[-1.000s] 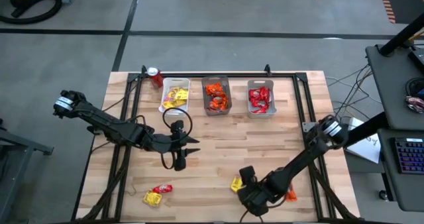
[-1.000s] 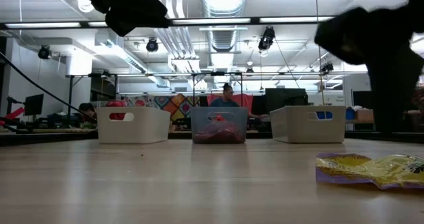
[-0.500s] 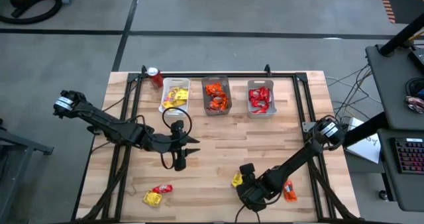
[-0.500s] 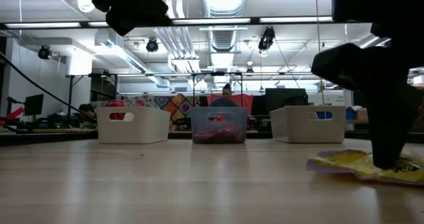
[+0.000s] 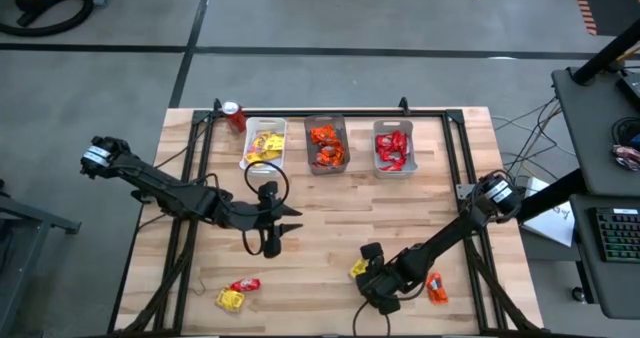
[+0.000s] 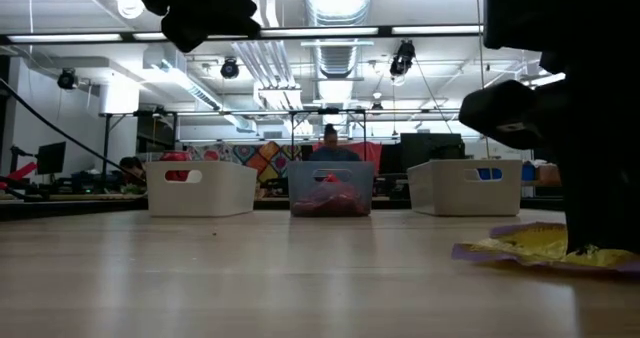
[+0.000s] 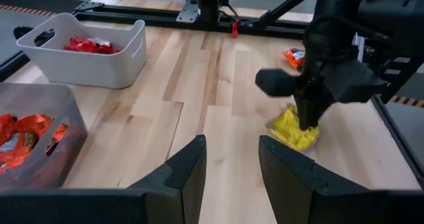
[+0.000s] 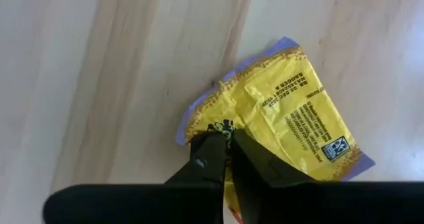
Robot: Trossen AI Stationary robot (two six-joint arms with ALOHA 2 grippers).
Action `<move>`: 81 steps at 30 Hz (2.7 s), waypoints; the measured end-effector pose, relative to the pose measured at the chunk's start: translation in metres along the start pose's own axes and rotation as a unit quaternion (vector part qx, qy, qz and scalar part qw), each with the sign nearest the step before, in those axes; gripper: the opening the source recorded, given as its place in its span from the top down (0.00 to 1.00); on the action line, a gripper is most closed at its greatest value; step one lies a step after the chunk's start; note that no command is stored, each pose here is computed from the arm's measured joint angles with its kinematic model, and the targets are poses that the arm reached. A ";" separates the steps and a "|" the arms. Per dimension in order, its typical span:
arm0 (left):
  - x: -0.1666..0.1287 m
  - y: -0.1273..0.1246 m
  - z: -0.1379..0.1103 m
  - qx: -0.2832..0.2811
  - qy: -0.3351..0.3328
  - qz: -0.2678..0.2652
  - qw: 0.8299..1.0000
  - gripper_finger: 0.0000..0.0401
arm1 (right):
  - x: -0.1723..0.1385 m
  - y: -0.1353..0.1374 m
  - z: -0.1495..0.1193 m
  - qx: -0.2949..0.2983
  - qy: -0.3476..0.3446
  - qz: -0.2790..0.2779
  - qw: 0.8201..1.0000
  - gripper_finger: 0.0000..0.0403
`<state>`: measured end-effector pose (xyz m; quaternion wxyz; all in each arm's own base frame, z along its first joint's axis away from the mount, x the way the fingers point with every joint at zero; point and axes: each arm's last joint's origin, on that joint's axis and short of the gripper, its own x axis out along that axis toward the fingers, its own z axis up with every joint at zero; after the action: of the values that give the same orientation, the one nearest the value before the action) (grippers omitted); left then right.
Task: Sort candy
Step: Put the yellow candy into the white bin
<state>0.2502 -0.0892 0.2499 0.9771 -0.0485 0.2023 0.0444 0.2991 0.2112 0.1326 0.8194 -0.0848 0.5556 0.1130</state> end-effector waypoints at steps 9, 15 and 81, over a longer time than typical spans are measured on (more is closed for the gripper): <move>0.018 -0.009 -0.009 0.003 -0.004 -0.007 1.000 0.69 | -0.035 -0.004 0.006 -0.001 -0.136 0.017 0.991 0.98; 0.029 -0.021 -0.017 0.021 -0.011 -0.032 0.999 0.69 | -0.050 -0.012 -0.007 0.012 -0.274 0.028 0.961 0.98; 0.085 -0.056 -0.015 0.053 -0.225 -0.198 0.953 1.00 | -0.118 -0.058 0.004 0.047 -0.556 0.020 0.830 0.62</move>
<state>0.3285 -0.1409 0.2065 0.9876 -0.0247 -0.0340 -0.1510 0.2765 0.1458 0.2440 0.9904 0.0420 0.0124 0.1314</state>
